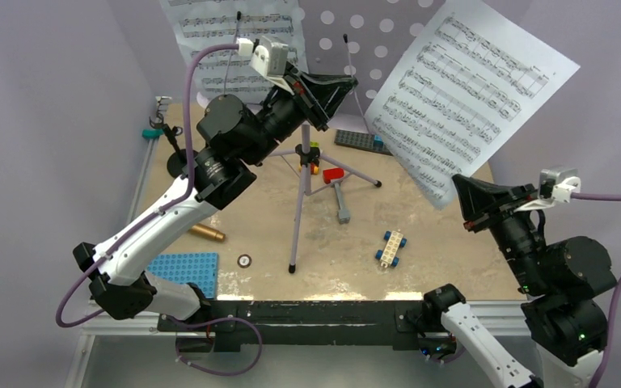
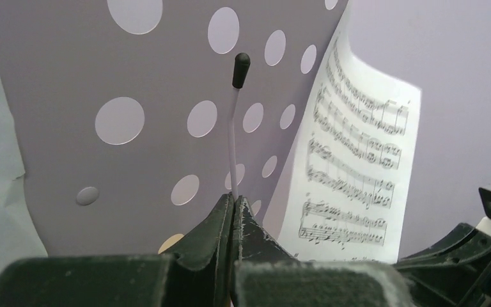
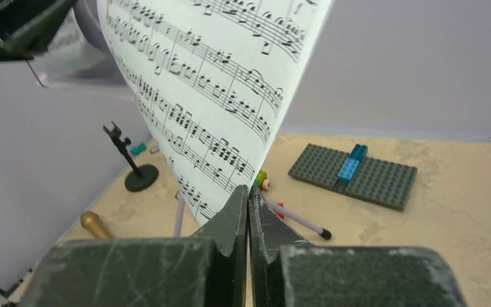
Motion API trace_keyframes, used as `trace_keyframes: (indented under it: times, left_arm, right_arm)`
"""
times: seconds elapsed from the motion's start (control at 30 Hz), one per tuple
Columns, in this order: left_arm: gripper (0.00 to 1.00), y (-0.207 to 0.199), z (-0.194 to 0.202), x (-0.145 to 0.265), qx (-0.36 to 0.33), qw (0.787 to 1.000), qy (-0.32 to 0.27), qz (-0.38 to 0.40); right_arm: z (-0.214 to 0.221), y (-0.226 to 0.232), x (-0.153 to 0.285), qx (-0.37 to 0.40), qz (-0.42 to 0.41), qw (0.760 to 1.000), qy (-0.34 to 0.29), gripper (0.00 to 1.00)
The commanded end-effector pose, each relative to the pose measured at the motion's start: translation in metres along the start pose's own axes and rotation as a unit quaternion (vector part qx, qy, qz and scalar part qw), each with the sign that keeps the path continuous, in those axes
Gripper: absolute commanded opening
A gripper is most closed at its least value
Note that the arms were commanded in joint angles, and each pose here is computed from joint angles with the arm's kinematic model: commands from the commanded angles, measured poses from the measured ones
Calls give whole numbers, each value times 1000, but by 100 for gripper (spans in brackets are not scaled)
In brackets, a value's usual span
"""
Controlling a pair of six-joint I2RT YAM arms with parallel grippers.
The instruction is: Pack up the instrument practice props
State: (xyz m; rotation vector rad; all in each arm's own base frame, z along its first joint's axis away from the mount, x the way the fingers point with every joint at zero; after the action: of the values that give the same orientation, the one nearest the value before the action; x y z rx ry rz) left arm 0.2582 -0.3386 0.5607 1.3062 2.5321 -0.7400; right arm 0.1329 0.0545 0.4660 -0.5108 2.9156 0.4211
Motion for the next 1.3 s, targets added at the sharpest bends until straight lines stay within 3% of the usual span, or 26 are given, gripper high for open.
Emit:
trace_keyframes:
  times: [0.0,0.23,0.27,0.43,0.67,1.27]
  left_arm:
    - [0,23,11,-6,-26,999,-2,-42]
    - [0,35,17,-5,-34,997,-1,-70]
    - [5,35,16,-4,-33,997,-3,-70]
    - [54,31,15,0,-24,998,-6,-61]
    - [99,25,11,19,7,998,-11,-56]
    - [100,21,6,52,18,998,-18,-56]
  right_arm:
    - [-7,8,49,22,-45,997,-51,0]
    - [0,27,71,34,-114,991,-64,0]
    - [2,29,75,35,-122,990,-63,0]
    - [5,37,94,39,-153,985,-72,0]
    - [44,47,108,46,-212,976,-34,0]
    - [139,28,69,16,-188,978,91,0]
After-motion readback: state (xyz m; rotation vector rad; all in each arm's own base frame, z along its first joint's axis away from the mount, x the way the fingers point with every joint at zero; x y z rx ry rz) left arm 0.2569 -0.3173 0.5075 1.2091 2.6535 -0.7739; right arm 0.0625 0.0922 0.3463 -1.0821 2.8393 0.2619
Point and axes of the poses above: each gripper's point midway between its finger pads, its own x axis back along the fingers, its own y axis along the line the jaws close on, z = x × y, the point moved 1 cm from there along x, back along the fingers, and after that the axes turned 1 degree about x, right-handed, at the moved point
